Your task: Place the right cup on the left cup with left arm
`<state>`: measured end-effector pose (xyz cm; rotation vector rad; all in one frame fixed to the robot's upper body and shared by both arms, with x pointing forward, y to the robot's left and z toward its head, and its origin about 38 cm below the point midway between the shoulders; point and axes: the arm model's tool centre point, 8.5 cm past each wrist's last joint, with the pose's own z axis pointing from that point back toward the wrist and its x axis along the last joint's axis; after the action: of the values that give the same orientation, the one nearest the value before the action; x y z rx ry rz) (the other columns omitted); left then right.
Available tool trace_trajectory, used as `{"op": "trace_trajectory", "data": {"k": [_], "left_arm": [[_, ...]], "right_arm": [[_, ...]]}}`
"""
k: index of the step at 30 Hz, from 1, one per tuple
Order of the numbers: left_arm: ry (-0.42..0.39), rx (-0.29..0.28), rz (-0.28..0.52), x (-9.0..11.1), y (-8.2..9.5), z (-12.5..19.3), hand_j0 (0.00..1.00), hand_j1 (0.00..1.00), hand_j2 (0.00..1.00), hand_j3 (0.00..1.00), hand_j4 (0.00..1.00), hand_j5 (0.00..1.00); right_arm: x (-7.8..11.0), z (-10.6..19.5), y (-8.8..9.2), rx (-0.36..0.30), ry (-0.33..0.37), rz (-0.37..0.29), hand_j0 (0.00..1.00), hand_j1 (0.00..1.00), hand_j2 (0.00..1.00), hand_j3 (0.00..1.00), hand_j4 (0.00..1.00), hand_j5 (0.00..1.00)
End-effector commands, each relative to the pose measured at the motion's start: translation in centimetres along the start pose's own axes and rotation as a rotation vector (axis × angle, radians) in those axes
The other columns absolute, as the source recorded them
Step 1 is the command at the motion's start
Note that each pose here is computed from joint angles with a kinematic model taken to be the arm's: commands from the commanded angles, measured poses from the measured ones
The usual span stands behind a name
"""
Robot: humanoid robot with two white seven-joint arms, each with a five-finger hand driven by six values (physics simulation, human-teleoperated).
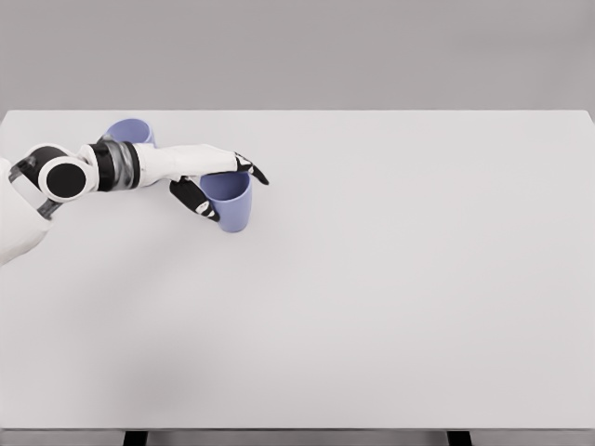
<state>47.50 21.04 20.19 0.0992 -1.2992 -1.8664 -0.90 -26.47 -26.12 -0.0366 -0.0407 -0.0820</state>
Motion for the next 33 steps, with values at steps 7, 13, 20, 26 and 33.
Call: {"op": "trace_trajectory", "data": {"k": [7, 13, 20, 26, 33], "left_arm": [[0.001, -0.009, -0.011, 0.0, -0.1, 0.0, 0.63, 0.63, 0.63, 0.63, 0.63, 0.63], [0.004, -0.004, -0.015, 0.0, 0.2, 0.2, 0.56, 0.56, 0.56, 0.56, 0.56, 0.56], [-0.003, 0.007, -0.031, 0.4, 1.0, 0.4, 0.52, 0.52, 0.52, 0.52, 0.52, 0.52], [-0.004, 0.016, -0.042, 0.5, 1.7, 0.6, 0.52, 0.52, 0.52, 0.52, 0.52, 0.52], [-0.002, 0.030, -0.059, 0.8, 2.7, 0.9, 0.51, 0.51, 0.51, 0.51, 0.51, 0.51]], "right_arm": [[0.0, 0.0, 0.0, 0.000, 0.001, 0.000, 1.00, 1.00, 1.00, 1.00, 1.00, 1.00], [0.0, 0.0, 0.0, 0.000, 0.001, 0.000, 1.00, 1.00, 1.00, 1.00, 1.00, 1.00], [0.1, 0.0, 0.0, 0.000, -0.001, 0.000, 1.00, 1.00, 1.00, 1.00, 1.00, 1.00], [0.1, 0.0, 0.0, 0.000, -0.001, 0.000, 1.00, 1.00, 1.00, 1.00, 1.00, 1.00], [0.1, 0.0, 0.0, -0.001, -0.002, 0.000, 1.00, 1.00, 1.00, 1.00, 1.00, 1.00]]}}
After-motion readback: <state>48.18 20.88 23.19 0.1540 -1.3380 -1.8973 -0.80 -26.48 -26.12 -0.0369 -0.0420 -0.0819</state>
